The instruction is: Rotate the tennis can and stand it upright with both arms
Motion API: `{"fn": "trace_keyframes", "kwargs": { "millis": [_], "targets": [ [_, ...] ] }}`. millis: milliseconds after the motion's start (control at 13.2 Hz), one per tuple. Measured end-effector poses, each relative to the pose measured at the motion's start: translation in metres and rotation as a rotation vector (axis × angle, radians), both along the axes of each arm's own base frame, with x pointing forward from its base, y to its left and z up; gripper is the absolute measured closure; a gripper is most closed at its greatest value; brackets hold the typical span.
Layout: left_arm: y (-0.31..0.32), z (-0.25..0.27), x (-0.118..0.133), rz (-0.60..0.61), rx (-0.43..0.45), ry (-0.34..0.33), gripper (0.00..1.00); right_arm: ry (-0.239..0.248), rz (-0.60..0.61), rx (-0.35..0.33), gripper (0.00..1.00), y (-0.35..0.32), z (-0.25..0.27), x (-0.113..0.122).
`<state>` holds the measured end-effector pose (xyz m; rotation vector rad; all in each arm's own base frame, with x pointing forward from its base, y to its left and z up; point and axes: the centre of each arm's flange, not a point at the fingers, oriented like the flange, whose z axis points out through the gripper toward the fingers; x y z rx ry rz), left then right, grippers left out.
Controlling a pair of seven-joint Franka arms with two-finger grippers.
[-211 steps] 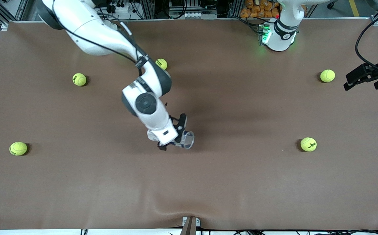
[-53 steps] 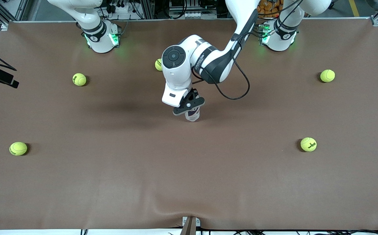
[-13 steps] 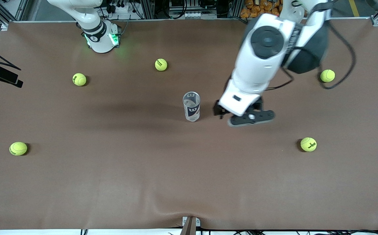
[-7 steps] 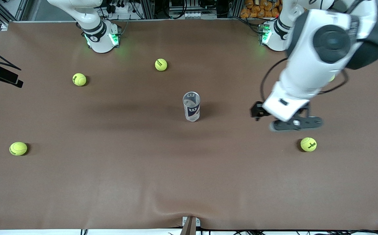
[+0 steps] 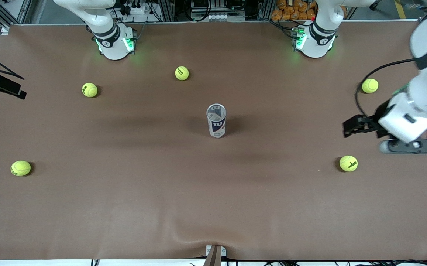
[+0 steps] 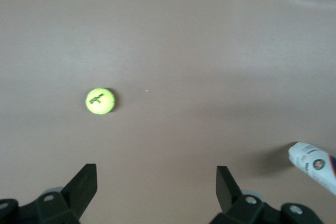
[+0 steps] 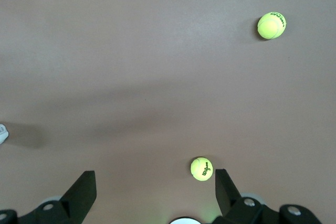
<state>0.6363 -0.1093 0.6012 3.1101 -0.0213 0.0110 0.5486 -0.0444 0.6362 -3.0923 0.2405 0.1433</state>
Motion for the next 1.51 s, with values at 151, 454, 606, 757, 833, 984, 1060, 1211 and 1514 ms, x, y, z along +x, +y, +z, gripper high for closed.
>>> {"fn": "trace_keyframes", "kwargs": {
  "millis": [151,454,606,757,833,984,1060,1211,1514],
  "targets": [
    [0.003,0.011,-0.014,-0.013,0.008,0.021,0.00,0.000,0.000,0.000,0.00,0.000,0.000,0.000],
    [-0.003,0.014,-0.051,-0.029,0.026,0.015,0.00,0.000,0.000,0.000,0.00,0.000,0.000,0.000],
    [0.002,0.015,-0.075,-0.024,0.033,-0.011,0.00,0.000,0.000,0.000,0.00,0.000,0.000,0.000],
    [0.012,0.021,-0.093,-0.015,0.039,-0.030,0.00,0.000,0.001,0.000,0.00,0.000,0.000,0.000],
    [0.019,0.023,-0.098,-0.017,0.040,-0.036,0.00,0.001,0.001,0.000,0.00,0.000,0.000,0.000],
    [0.037,0.023,-0.096,-0.026,0.040,-0.052,0.00,0.000,0.001,0.000,0.00,0.000,0.000,0.000],
    [0.045,0.021,-0.095,-0.033,0.040,-0.052,0.00,0.000,0.001,0.000,0.00,0.000,0.000,0.000],
    [0.057,0.018,-0.094,-0.025,0.041,-0.047,0.00,0.000,0.001,0.000,0.00,0.000,0.000,0.000],
    [0.059,0.021,-0.095,-0.021,0.040,-0.055,0.00,0.000,0.001,0.000,0.00,0.000,0.000,0.000]
  ]
}}
